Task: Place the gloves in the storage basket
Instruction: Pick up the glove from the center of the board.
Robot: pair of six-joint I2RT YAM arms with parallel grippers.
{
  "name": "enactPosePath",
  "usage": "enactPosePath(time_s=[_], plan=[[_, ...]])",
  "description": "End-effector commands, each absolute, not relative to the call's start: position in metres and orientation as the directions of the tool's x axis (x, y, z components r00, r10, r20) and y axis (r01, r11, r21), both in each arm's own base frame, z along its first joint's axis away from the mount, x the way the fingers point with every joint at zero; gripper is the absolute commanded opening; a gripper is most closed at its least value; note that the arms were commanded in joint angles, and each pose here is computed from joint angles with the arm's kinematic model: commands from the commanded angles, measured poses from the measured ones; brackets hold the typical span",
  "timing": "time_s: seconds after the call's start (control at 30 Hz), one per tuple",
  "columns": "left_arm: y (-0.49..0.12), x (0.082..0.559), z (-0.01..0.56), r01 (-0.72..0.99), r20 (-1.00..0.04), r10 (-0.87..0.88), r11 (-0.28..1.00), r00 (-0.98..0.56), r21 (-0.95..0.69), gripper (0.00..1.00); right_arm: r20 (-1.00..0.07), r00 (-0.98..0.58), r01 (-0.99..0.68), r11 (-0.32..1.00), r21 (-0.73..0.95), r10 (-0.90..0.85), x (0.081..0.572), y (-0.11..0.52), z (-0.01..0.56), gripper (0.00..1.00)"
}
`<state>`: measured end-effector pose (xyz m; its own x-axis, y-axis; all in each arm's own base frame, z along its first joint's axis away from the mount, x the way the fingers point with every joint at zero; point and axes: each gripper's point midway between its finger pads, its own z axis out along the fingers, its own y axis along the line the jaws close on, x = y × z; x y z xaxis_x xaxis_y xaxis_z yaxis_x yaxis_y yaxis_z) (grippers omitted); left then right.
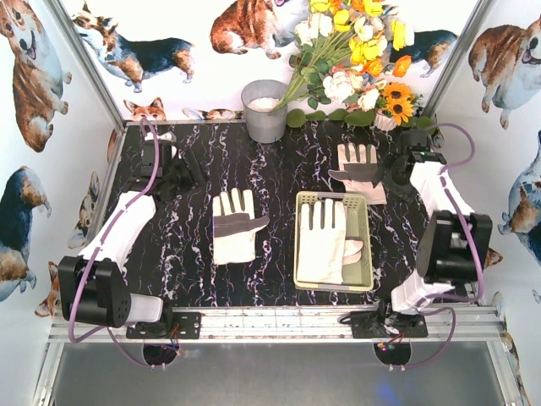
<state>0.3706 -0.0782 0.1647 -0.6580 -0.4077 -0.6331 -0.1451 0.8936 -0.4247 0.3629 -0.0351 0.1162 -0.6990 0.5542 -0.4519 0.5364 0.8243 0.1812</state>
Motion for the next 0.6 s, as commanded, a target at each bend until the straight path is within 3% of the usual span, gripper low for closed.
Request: enactPosePath(time_s=[0.0,0.57], plan=[[-0.071,0.375,0.179,-0.195,-0.633,-0.456,0.877,-0.626,-0.438,0.71,-0.468,-0.702,0.492,0.841,0.225,0.536,0.393,-0.044,0.109,0.74],[-0.071,0.371,0.177,-0.243,-0.606,-0.481,0.868,-0.633,-0.434,0.72,-0.283,-0.81,0.462,0.856,0.233,0.514,0.415,-0.058,0.049,0.59]])
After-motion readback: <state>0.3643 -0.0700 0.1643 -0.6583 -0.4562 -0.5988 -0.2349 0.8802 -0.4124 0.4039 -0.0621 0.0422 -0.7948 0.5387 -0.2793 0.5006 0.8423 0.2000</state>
